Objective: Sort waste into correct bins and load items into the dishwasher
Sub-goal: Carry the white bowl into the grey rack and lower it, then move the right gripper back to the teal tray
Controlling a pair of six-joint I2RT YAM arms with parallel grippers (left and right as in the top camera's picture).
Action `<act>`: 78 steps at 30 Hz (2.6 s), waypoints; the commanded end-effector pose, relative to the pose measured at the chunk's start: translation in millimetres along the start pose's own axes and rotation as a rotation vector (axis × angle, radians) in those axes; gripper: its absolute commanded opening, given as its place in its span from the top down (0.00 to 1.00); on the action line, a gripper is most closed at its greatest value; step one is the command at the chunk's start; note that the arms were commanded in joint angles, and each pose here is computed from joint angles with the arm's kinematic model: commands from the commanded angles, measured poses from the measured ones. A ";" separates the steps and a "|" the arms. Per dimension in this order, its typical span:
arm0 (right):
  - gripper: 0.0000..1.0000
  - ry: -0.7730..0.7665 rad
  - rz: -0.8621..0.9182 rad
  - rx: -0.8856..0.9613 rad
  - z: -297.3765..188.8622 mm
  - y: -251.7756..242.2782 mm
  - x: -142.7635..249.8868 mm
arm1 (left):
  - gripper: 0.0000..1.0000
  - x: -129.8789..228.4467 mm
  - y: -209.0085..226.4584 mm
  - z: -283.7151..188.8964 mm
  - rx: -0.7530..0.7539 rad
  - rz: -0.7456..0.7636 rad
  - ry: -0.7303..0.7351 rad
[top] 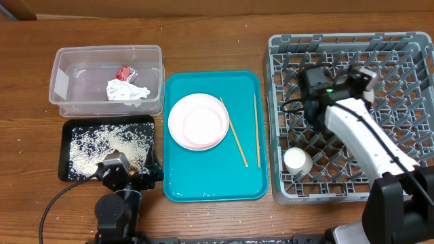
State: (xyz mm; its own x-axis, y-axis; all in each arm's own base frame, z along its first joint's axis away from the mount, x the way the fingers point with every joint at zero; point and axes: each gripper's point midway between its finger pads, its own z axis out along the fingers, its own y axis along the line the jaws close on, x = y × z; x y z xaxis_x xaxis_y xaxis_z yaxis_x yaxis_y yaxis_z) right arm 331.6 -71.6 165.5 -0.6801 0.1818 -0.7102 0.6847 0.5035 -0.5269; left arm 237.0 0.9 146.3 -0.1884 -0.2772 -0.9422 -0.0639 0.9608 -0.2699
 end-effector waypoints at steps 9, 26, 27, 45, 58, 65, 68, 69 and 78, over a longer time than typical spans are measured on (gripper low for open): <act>0.96 -0.137 -0.077 0.132 -5.6 -13.7 -17.6 | 0.00 -1.7 3.1 -0.2 -0.013 -0.011 -0.014; 0.96 -0.092 -0.179 0.096 -2.1 19.4 6.9 | 0.00 -1.7 3.1 -0.2 -0.013 -0.011 -0.014; 0.96 -0.099 -0.188 0.089 -5.5 21.5 7.4 | 0.00 -1.7 3.1 -0.2 -0.013 -0.011 -0.014; 0.96 -0.078 -0.111 0.164 15.1 -2.1 -10.2 | 0.00 -1.6 3.2 -0.2 -0.013 -0.011 -0.014; 0.96 -0.066 -0.219 0.066 -13.9 20.6 8.4 | 0.00 -1.7 3.1 -0.2 -0.013 -0.011 -0.014; 0.85 -0.075 -0.179 0.093 -22.6 9.3 12.8 | 0.00 -1.7 3.1 -0.2 -0.013 -0.011 -0.014; 0.68 -0.056 -0.118 0.096 -28.4 2.0 9.4 | 0.00 -1.6 3.2 -0.2 -0.013 -0.011 -0.014; 0.62 -0.051 -0.097 0.089 -32.7 0.9 6.0 | 0.00 -1.7 3.1 -0.2 -0.013 -0.011 -0.014; 0.20 0.075 -0.064 -0.182 -102.6 27.2 -17.7 | 0.00 -1.7 3.1 -0.2 -0.013 -0.011 -0.014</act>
State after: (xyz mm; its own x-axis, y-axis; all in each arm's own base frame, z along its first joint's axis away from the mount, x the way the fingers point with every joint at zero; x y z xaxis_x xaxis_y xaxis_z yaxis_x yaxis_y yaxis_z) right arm 331.8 -4.3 208.8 -0.7406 0.1293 -0.6594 0.6051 0.5549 -0.5709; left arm 237.0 0.9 145.9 -0.1895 -0.2772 -0.9420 -0.0642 0.9608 -0.2698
